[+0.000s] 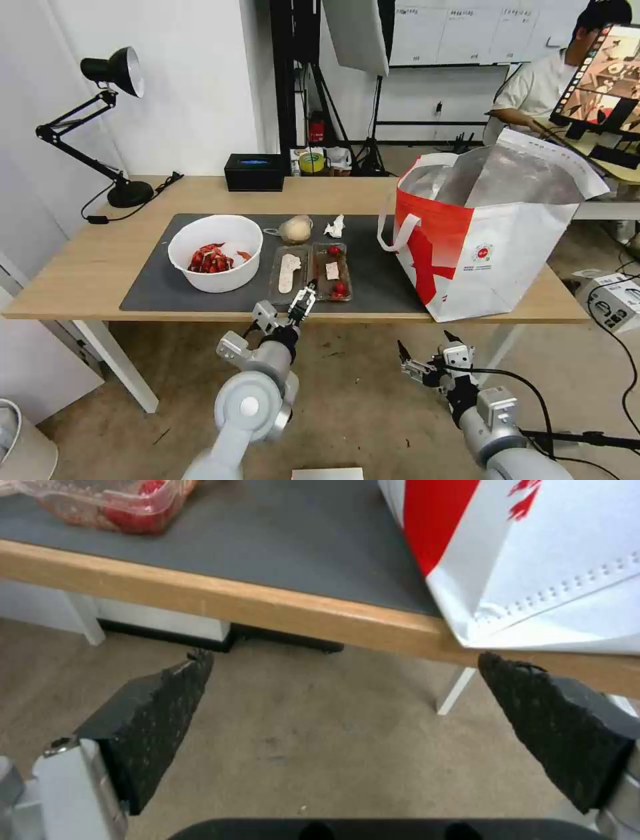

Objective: Pick up the trash from the table and place it into the takeout bag.

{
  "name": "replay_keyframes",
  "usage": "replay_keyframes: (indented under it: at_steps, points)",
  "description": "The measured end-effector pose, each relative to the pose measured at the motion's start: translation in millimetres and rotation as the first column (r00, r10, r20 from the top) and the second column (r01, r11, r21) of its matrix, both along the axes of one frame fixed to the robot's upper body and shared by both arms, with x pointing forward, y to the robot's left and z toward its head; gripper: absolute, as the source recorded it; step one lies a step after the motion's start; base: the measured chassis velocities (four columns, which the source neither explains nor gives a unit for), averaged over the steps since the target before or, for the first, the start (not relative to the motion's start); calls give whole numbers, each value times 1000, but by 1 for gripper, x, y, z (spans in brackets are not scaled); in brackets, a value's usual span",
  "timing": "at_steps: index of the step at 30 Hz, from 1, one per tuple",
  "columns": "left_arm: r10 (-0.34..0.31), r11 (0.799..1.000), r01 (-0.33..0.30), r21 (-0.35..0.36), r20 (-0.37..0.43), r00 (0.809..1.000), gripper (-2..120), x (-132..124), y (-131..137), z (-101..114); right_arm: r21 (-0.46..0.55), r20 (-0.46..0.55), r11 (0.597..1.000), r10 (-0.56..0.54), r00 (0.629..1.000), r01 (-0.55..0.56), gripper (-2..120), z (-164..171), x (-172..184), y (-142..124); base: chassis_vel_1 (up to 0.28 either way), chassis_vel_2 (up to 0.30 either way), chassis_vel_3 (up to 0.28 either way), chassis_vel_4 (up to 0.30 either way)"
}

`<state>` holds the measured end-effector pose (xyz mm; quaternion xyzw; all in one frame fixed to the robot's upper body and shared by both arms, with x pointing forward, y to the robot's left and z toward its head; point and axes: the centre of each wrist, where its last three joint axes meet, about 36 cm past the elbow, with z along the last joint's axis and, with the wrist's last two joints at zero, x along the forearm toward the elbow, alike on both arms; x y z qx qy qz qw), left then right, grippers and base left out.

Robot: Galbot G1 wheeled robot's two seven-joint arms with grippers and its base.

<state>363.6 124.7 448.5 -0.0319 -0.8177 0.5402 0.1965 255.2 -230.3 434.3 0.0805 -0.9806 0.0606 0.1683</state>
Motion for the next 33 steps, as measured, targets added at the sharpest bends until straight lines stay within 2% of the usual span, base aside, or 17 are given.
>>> replay_keyframes:
  at_steps: [18,25,33]
  points:
    - [28,1000,-28,4,-32,999,100,16,-3,3,-7,-5,1000,4,1000,-4,100,-5,2,0,0,0,0,0]
    - [47,997,-45,-58,39,998,100,12,3,9,3,-13,1000,9,1000,-9,100,-9,3,3,0,0,0,0]
    - [51,997,-45,-67,90,995,100,12,7,16,10,-18,1000,12,1000,-12,100,-10,2,8,0,0,0,0]
